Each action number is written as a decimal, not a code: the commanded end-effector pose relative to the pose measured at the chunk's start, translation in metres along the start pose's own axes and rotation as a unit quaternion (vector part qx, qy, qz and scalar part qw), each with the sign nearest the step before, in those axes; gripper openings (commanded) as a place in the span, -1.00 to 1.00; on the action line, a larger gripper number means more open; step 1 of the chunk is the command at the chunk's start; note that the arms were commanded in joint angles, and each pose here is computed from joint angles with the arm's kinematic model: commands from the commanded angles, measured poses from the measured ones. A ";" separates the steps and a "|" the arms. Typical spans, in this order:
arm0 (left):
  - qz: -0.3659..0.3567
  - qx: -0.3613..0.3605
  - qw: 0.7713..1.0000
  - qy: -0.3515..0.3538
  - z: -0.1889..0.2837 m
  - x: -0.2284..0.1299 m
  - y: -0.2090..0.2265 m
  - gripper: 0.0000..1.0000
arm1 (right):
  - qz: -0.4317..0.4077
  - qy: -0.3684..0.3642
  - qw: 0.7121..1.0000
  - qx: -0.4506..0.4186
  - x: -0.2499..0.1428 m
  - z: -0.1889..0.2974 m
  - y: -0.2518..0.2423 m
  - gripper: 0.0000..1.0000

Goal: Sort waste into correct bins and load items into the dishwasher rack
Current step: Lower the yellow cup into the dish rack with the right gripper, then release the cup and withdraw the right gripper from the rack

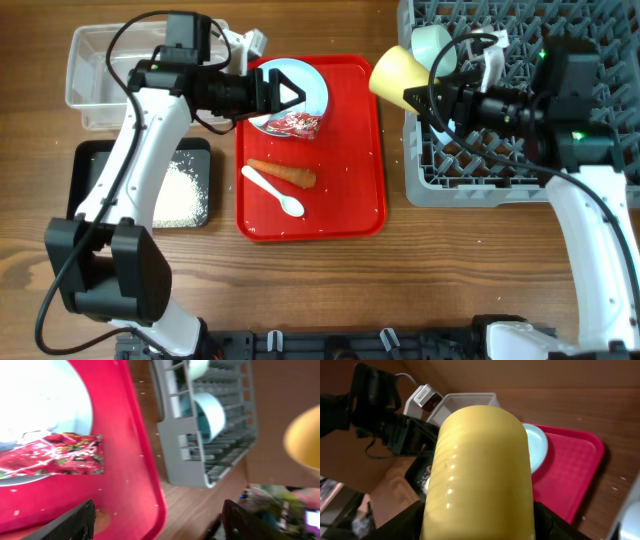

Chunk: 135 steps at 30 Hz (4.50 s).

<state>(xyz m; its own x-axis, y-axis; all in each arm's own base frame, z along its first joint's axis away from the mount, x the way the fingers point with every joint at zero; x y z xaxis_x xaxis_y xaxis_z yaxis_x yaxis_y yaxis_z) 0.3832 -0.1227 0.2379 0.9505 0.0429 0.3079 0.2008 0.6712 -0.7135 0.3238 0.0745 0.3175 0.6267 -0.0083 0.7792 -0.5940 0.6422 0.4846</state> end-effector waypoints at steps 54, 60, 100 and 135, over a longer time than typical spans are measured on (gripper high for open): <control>-0.015 0.196 0.980 0.024 -0.011 -0.020 0.012 0.94 | -0.295 0.224 0.858 -0.355 -0.104 0.036 -0.122 0.11; -0.014 0.196 0.980 0.024 -0.011 -0.020 0.012 0.95 | -0.298 0.223 0.857 -0.356 -0.104 0.036 -0.122 0.43; -0.014 0.196 0.980 0.025 -0.011 -0.020 0.012 0.99 | 0.101 0.067 0.992 0.046 -0.003 0.057 0.020 0.99; -0.035 0.243 0.969 0.003 0.038 -0.020 -0.020 0.99 | 0.050 0.120 0.991 -0.021 -0.006 0.028 0.026 0.98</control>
<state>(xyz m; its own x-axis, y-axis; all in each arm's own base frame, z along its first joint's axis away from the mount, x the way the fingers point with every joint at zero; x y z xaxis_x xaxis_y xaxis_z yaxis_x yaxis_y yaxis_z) 0.3533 -0.1154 0.2159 0.9832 -0.0083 0.1823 0.0766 0.9254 -0.3711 0.2831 0.0753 0.3327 0.5619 0.3264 0.7601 -0.7697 0.5429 0.3359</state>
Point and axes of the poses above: each gripper's point midway between its finger pads, its own z axis back along the fingers, its own y axis along the line the jaws close on, x = y × z, the point moved 7 cm from there along z, back along the fingers, and after that the axes turned 3 degrees about z, right-handed, at the moved point
